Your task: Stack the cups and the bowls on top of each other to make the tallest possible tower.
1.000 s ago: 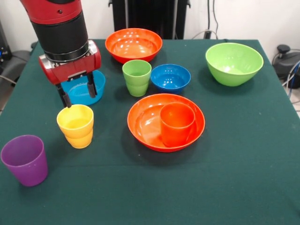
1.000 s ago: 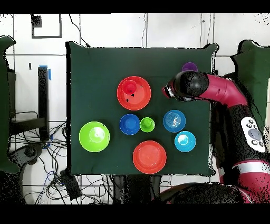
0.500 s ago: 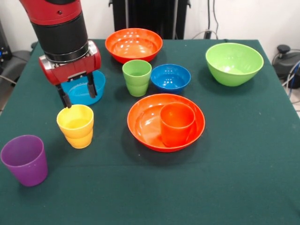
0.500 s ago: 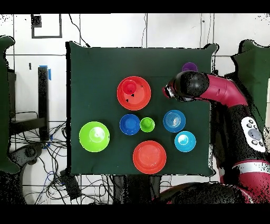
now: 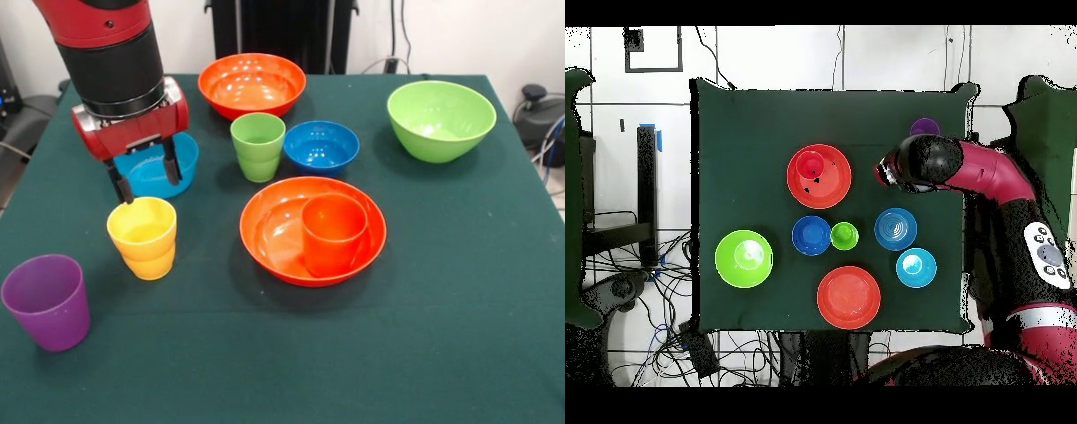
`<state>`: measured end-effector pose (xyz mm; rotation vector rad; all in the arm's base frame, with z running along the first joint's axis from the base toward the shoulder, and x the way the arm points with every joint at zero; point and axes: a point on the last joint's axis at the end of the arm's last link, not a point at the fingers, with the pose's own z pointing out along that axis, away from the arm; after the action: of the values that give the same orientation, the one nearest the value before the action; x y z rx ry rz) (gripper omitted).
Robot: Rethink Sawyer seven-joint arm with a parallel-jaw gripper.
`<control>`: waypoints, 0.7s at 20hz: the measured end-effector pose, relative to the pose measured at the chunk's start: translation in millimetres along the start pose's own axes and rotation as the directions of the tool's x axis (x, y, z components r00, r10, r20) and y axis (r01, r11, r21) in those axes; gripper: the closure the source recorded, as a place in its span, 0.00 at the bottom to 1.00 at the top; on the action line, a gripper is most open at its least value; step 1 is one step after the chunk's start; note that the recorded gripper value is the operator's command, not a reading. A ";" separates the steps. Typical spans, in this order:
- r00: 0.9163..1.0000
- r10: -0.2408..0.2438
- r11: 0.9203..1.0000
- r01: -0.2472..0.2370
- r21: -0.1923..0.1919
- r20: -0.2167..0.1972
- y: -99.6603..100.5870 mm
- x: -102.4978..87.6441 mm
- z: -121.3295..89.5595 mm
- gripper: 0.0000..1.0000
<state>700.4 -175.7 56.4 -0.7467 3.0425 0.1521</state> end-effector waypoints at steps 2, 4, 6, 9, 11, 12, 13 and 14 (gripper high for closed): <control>1.000 0.002 1.000 -0.002 -0.002 0.003 -1.2 0.7 -0.1 0.00; 1.000 0.006 1.000 -0.006 -0.002 0.009 -3.3 1.9 0.0 0.00; 1.000 0.009 1.000 -0.009 0.004 0.020 -5.6 2.4 0.2 0.00; 0.999 0.011 1.000 -0.012 0.017 0.041 -8.6 1.7 1.2 0.00; 0.998 0.012 1.000 -0.013 0.025 0.058 -9.8 0.5 2.2 0.00; 0.998 0.012 1.000 -0.013 0.027 0.062 -9.7 0.3 2.8 0.00; 0.998 0.012 1.000 -0.013 0.027 0.065 -9.3 0.2 3.3 0.00; 0.998 0.011 1.000 -0.013 0.024 0.068 -8.0 0.3 4.9 0.00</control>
<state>703.7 -182.5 50.8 -0.7069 2.9797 0.1373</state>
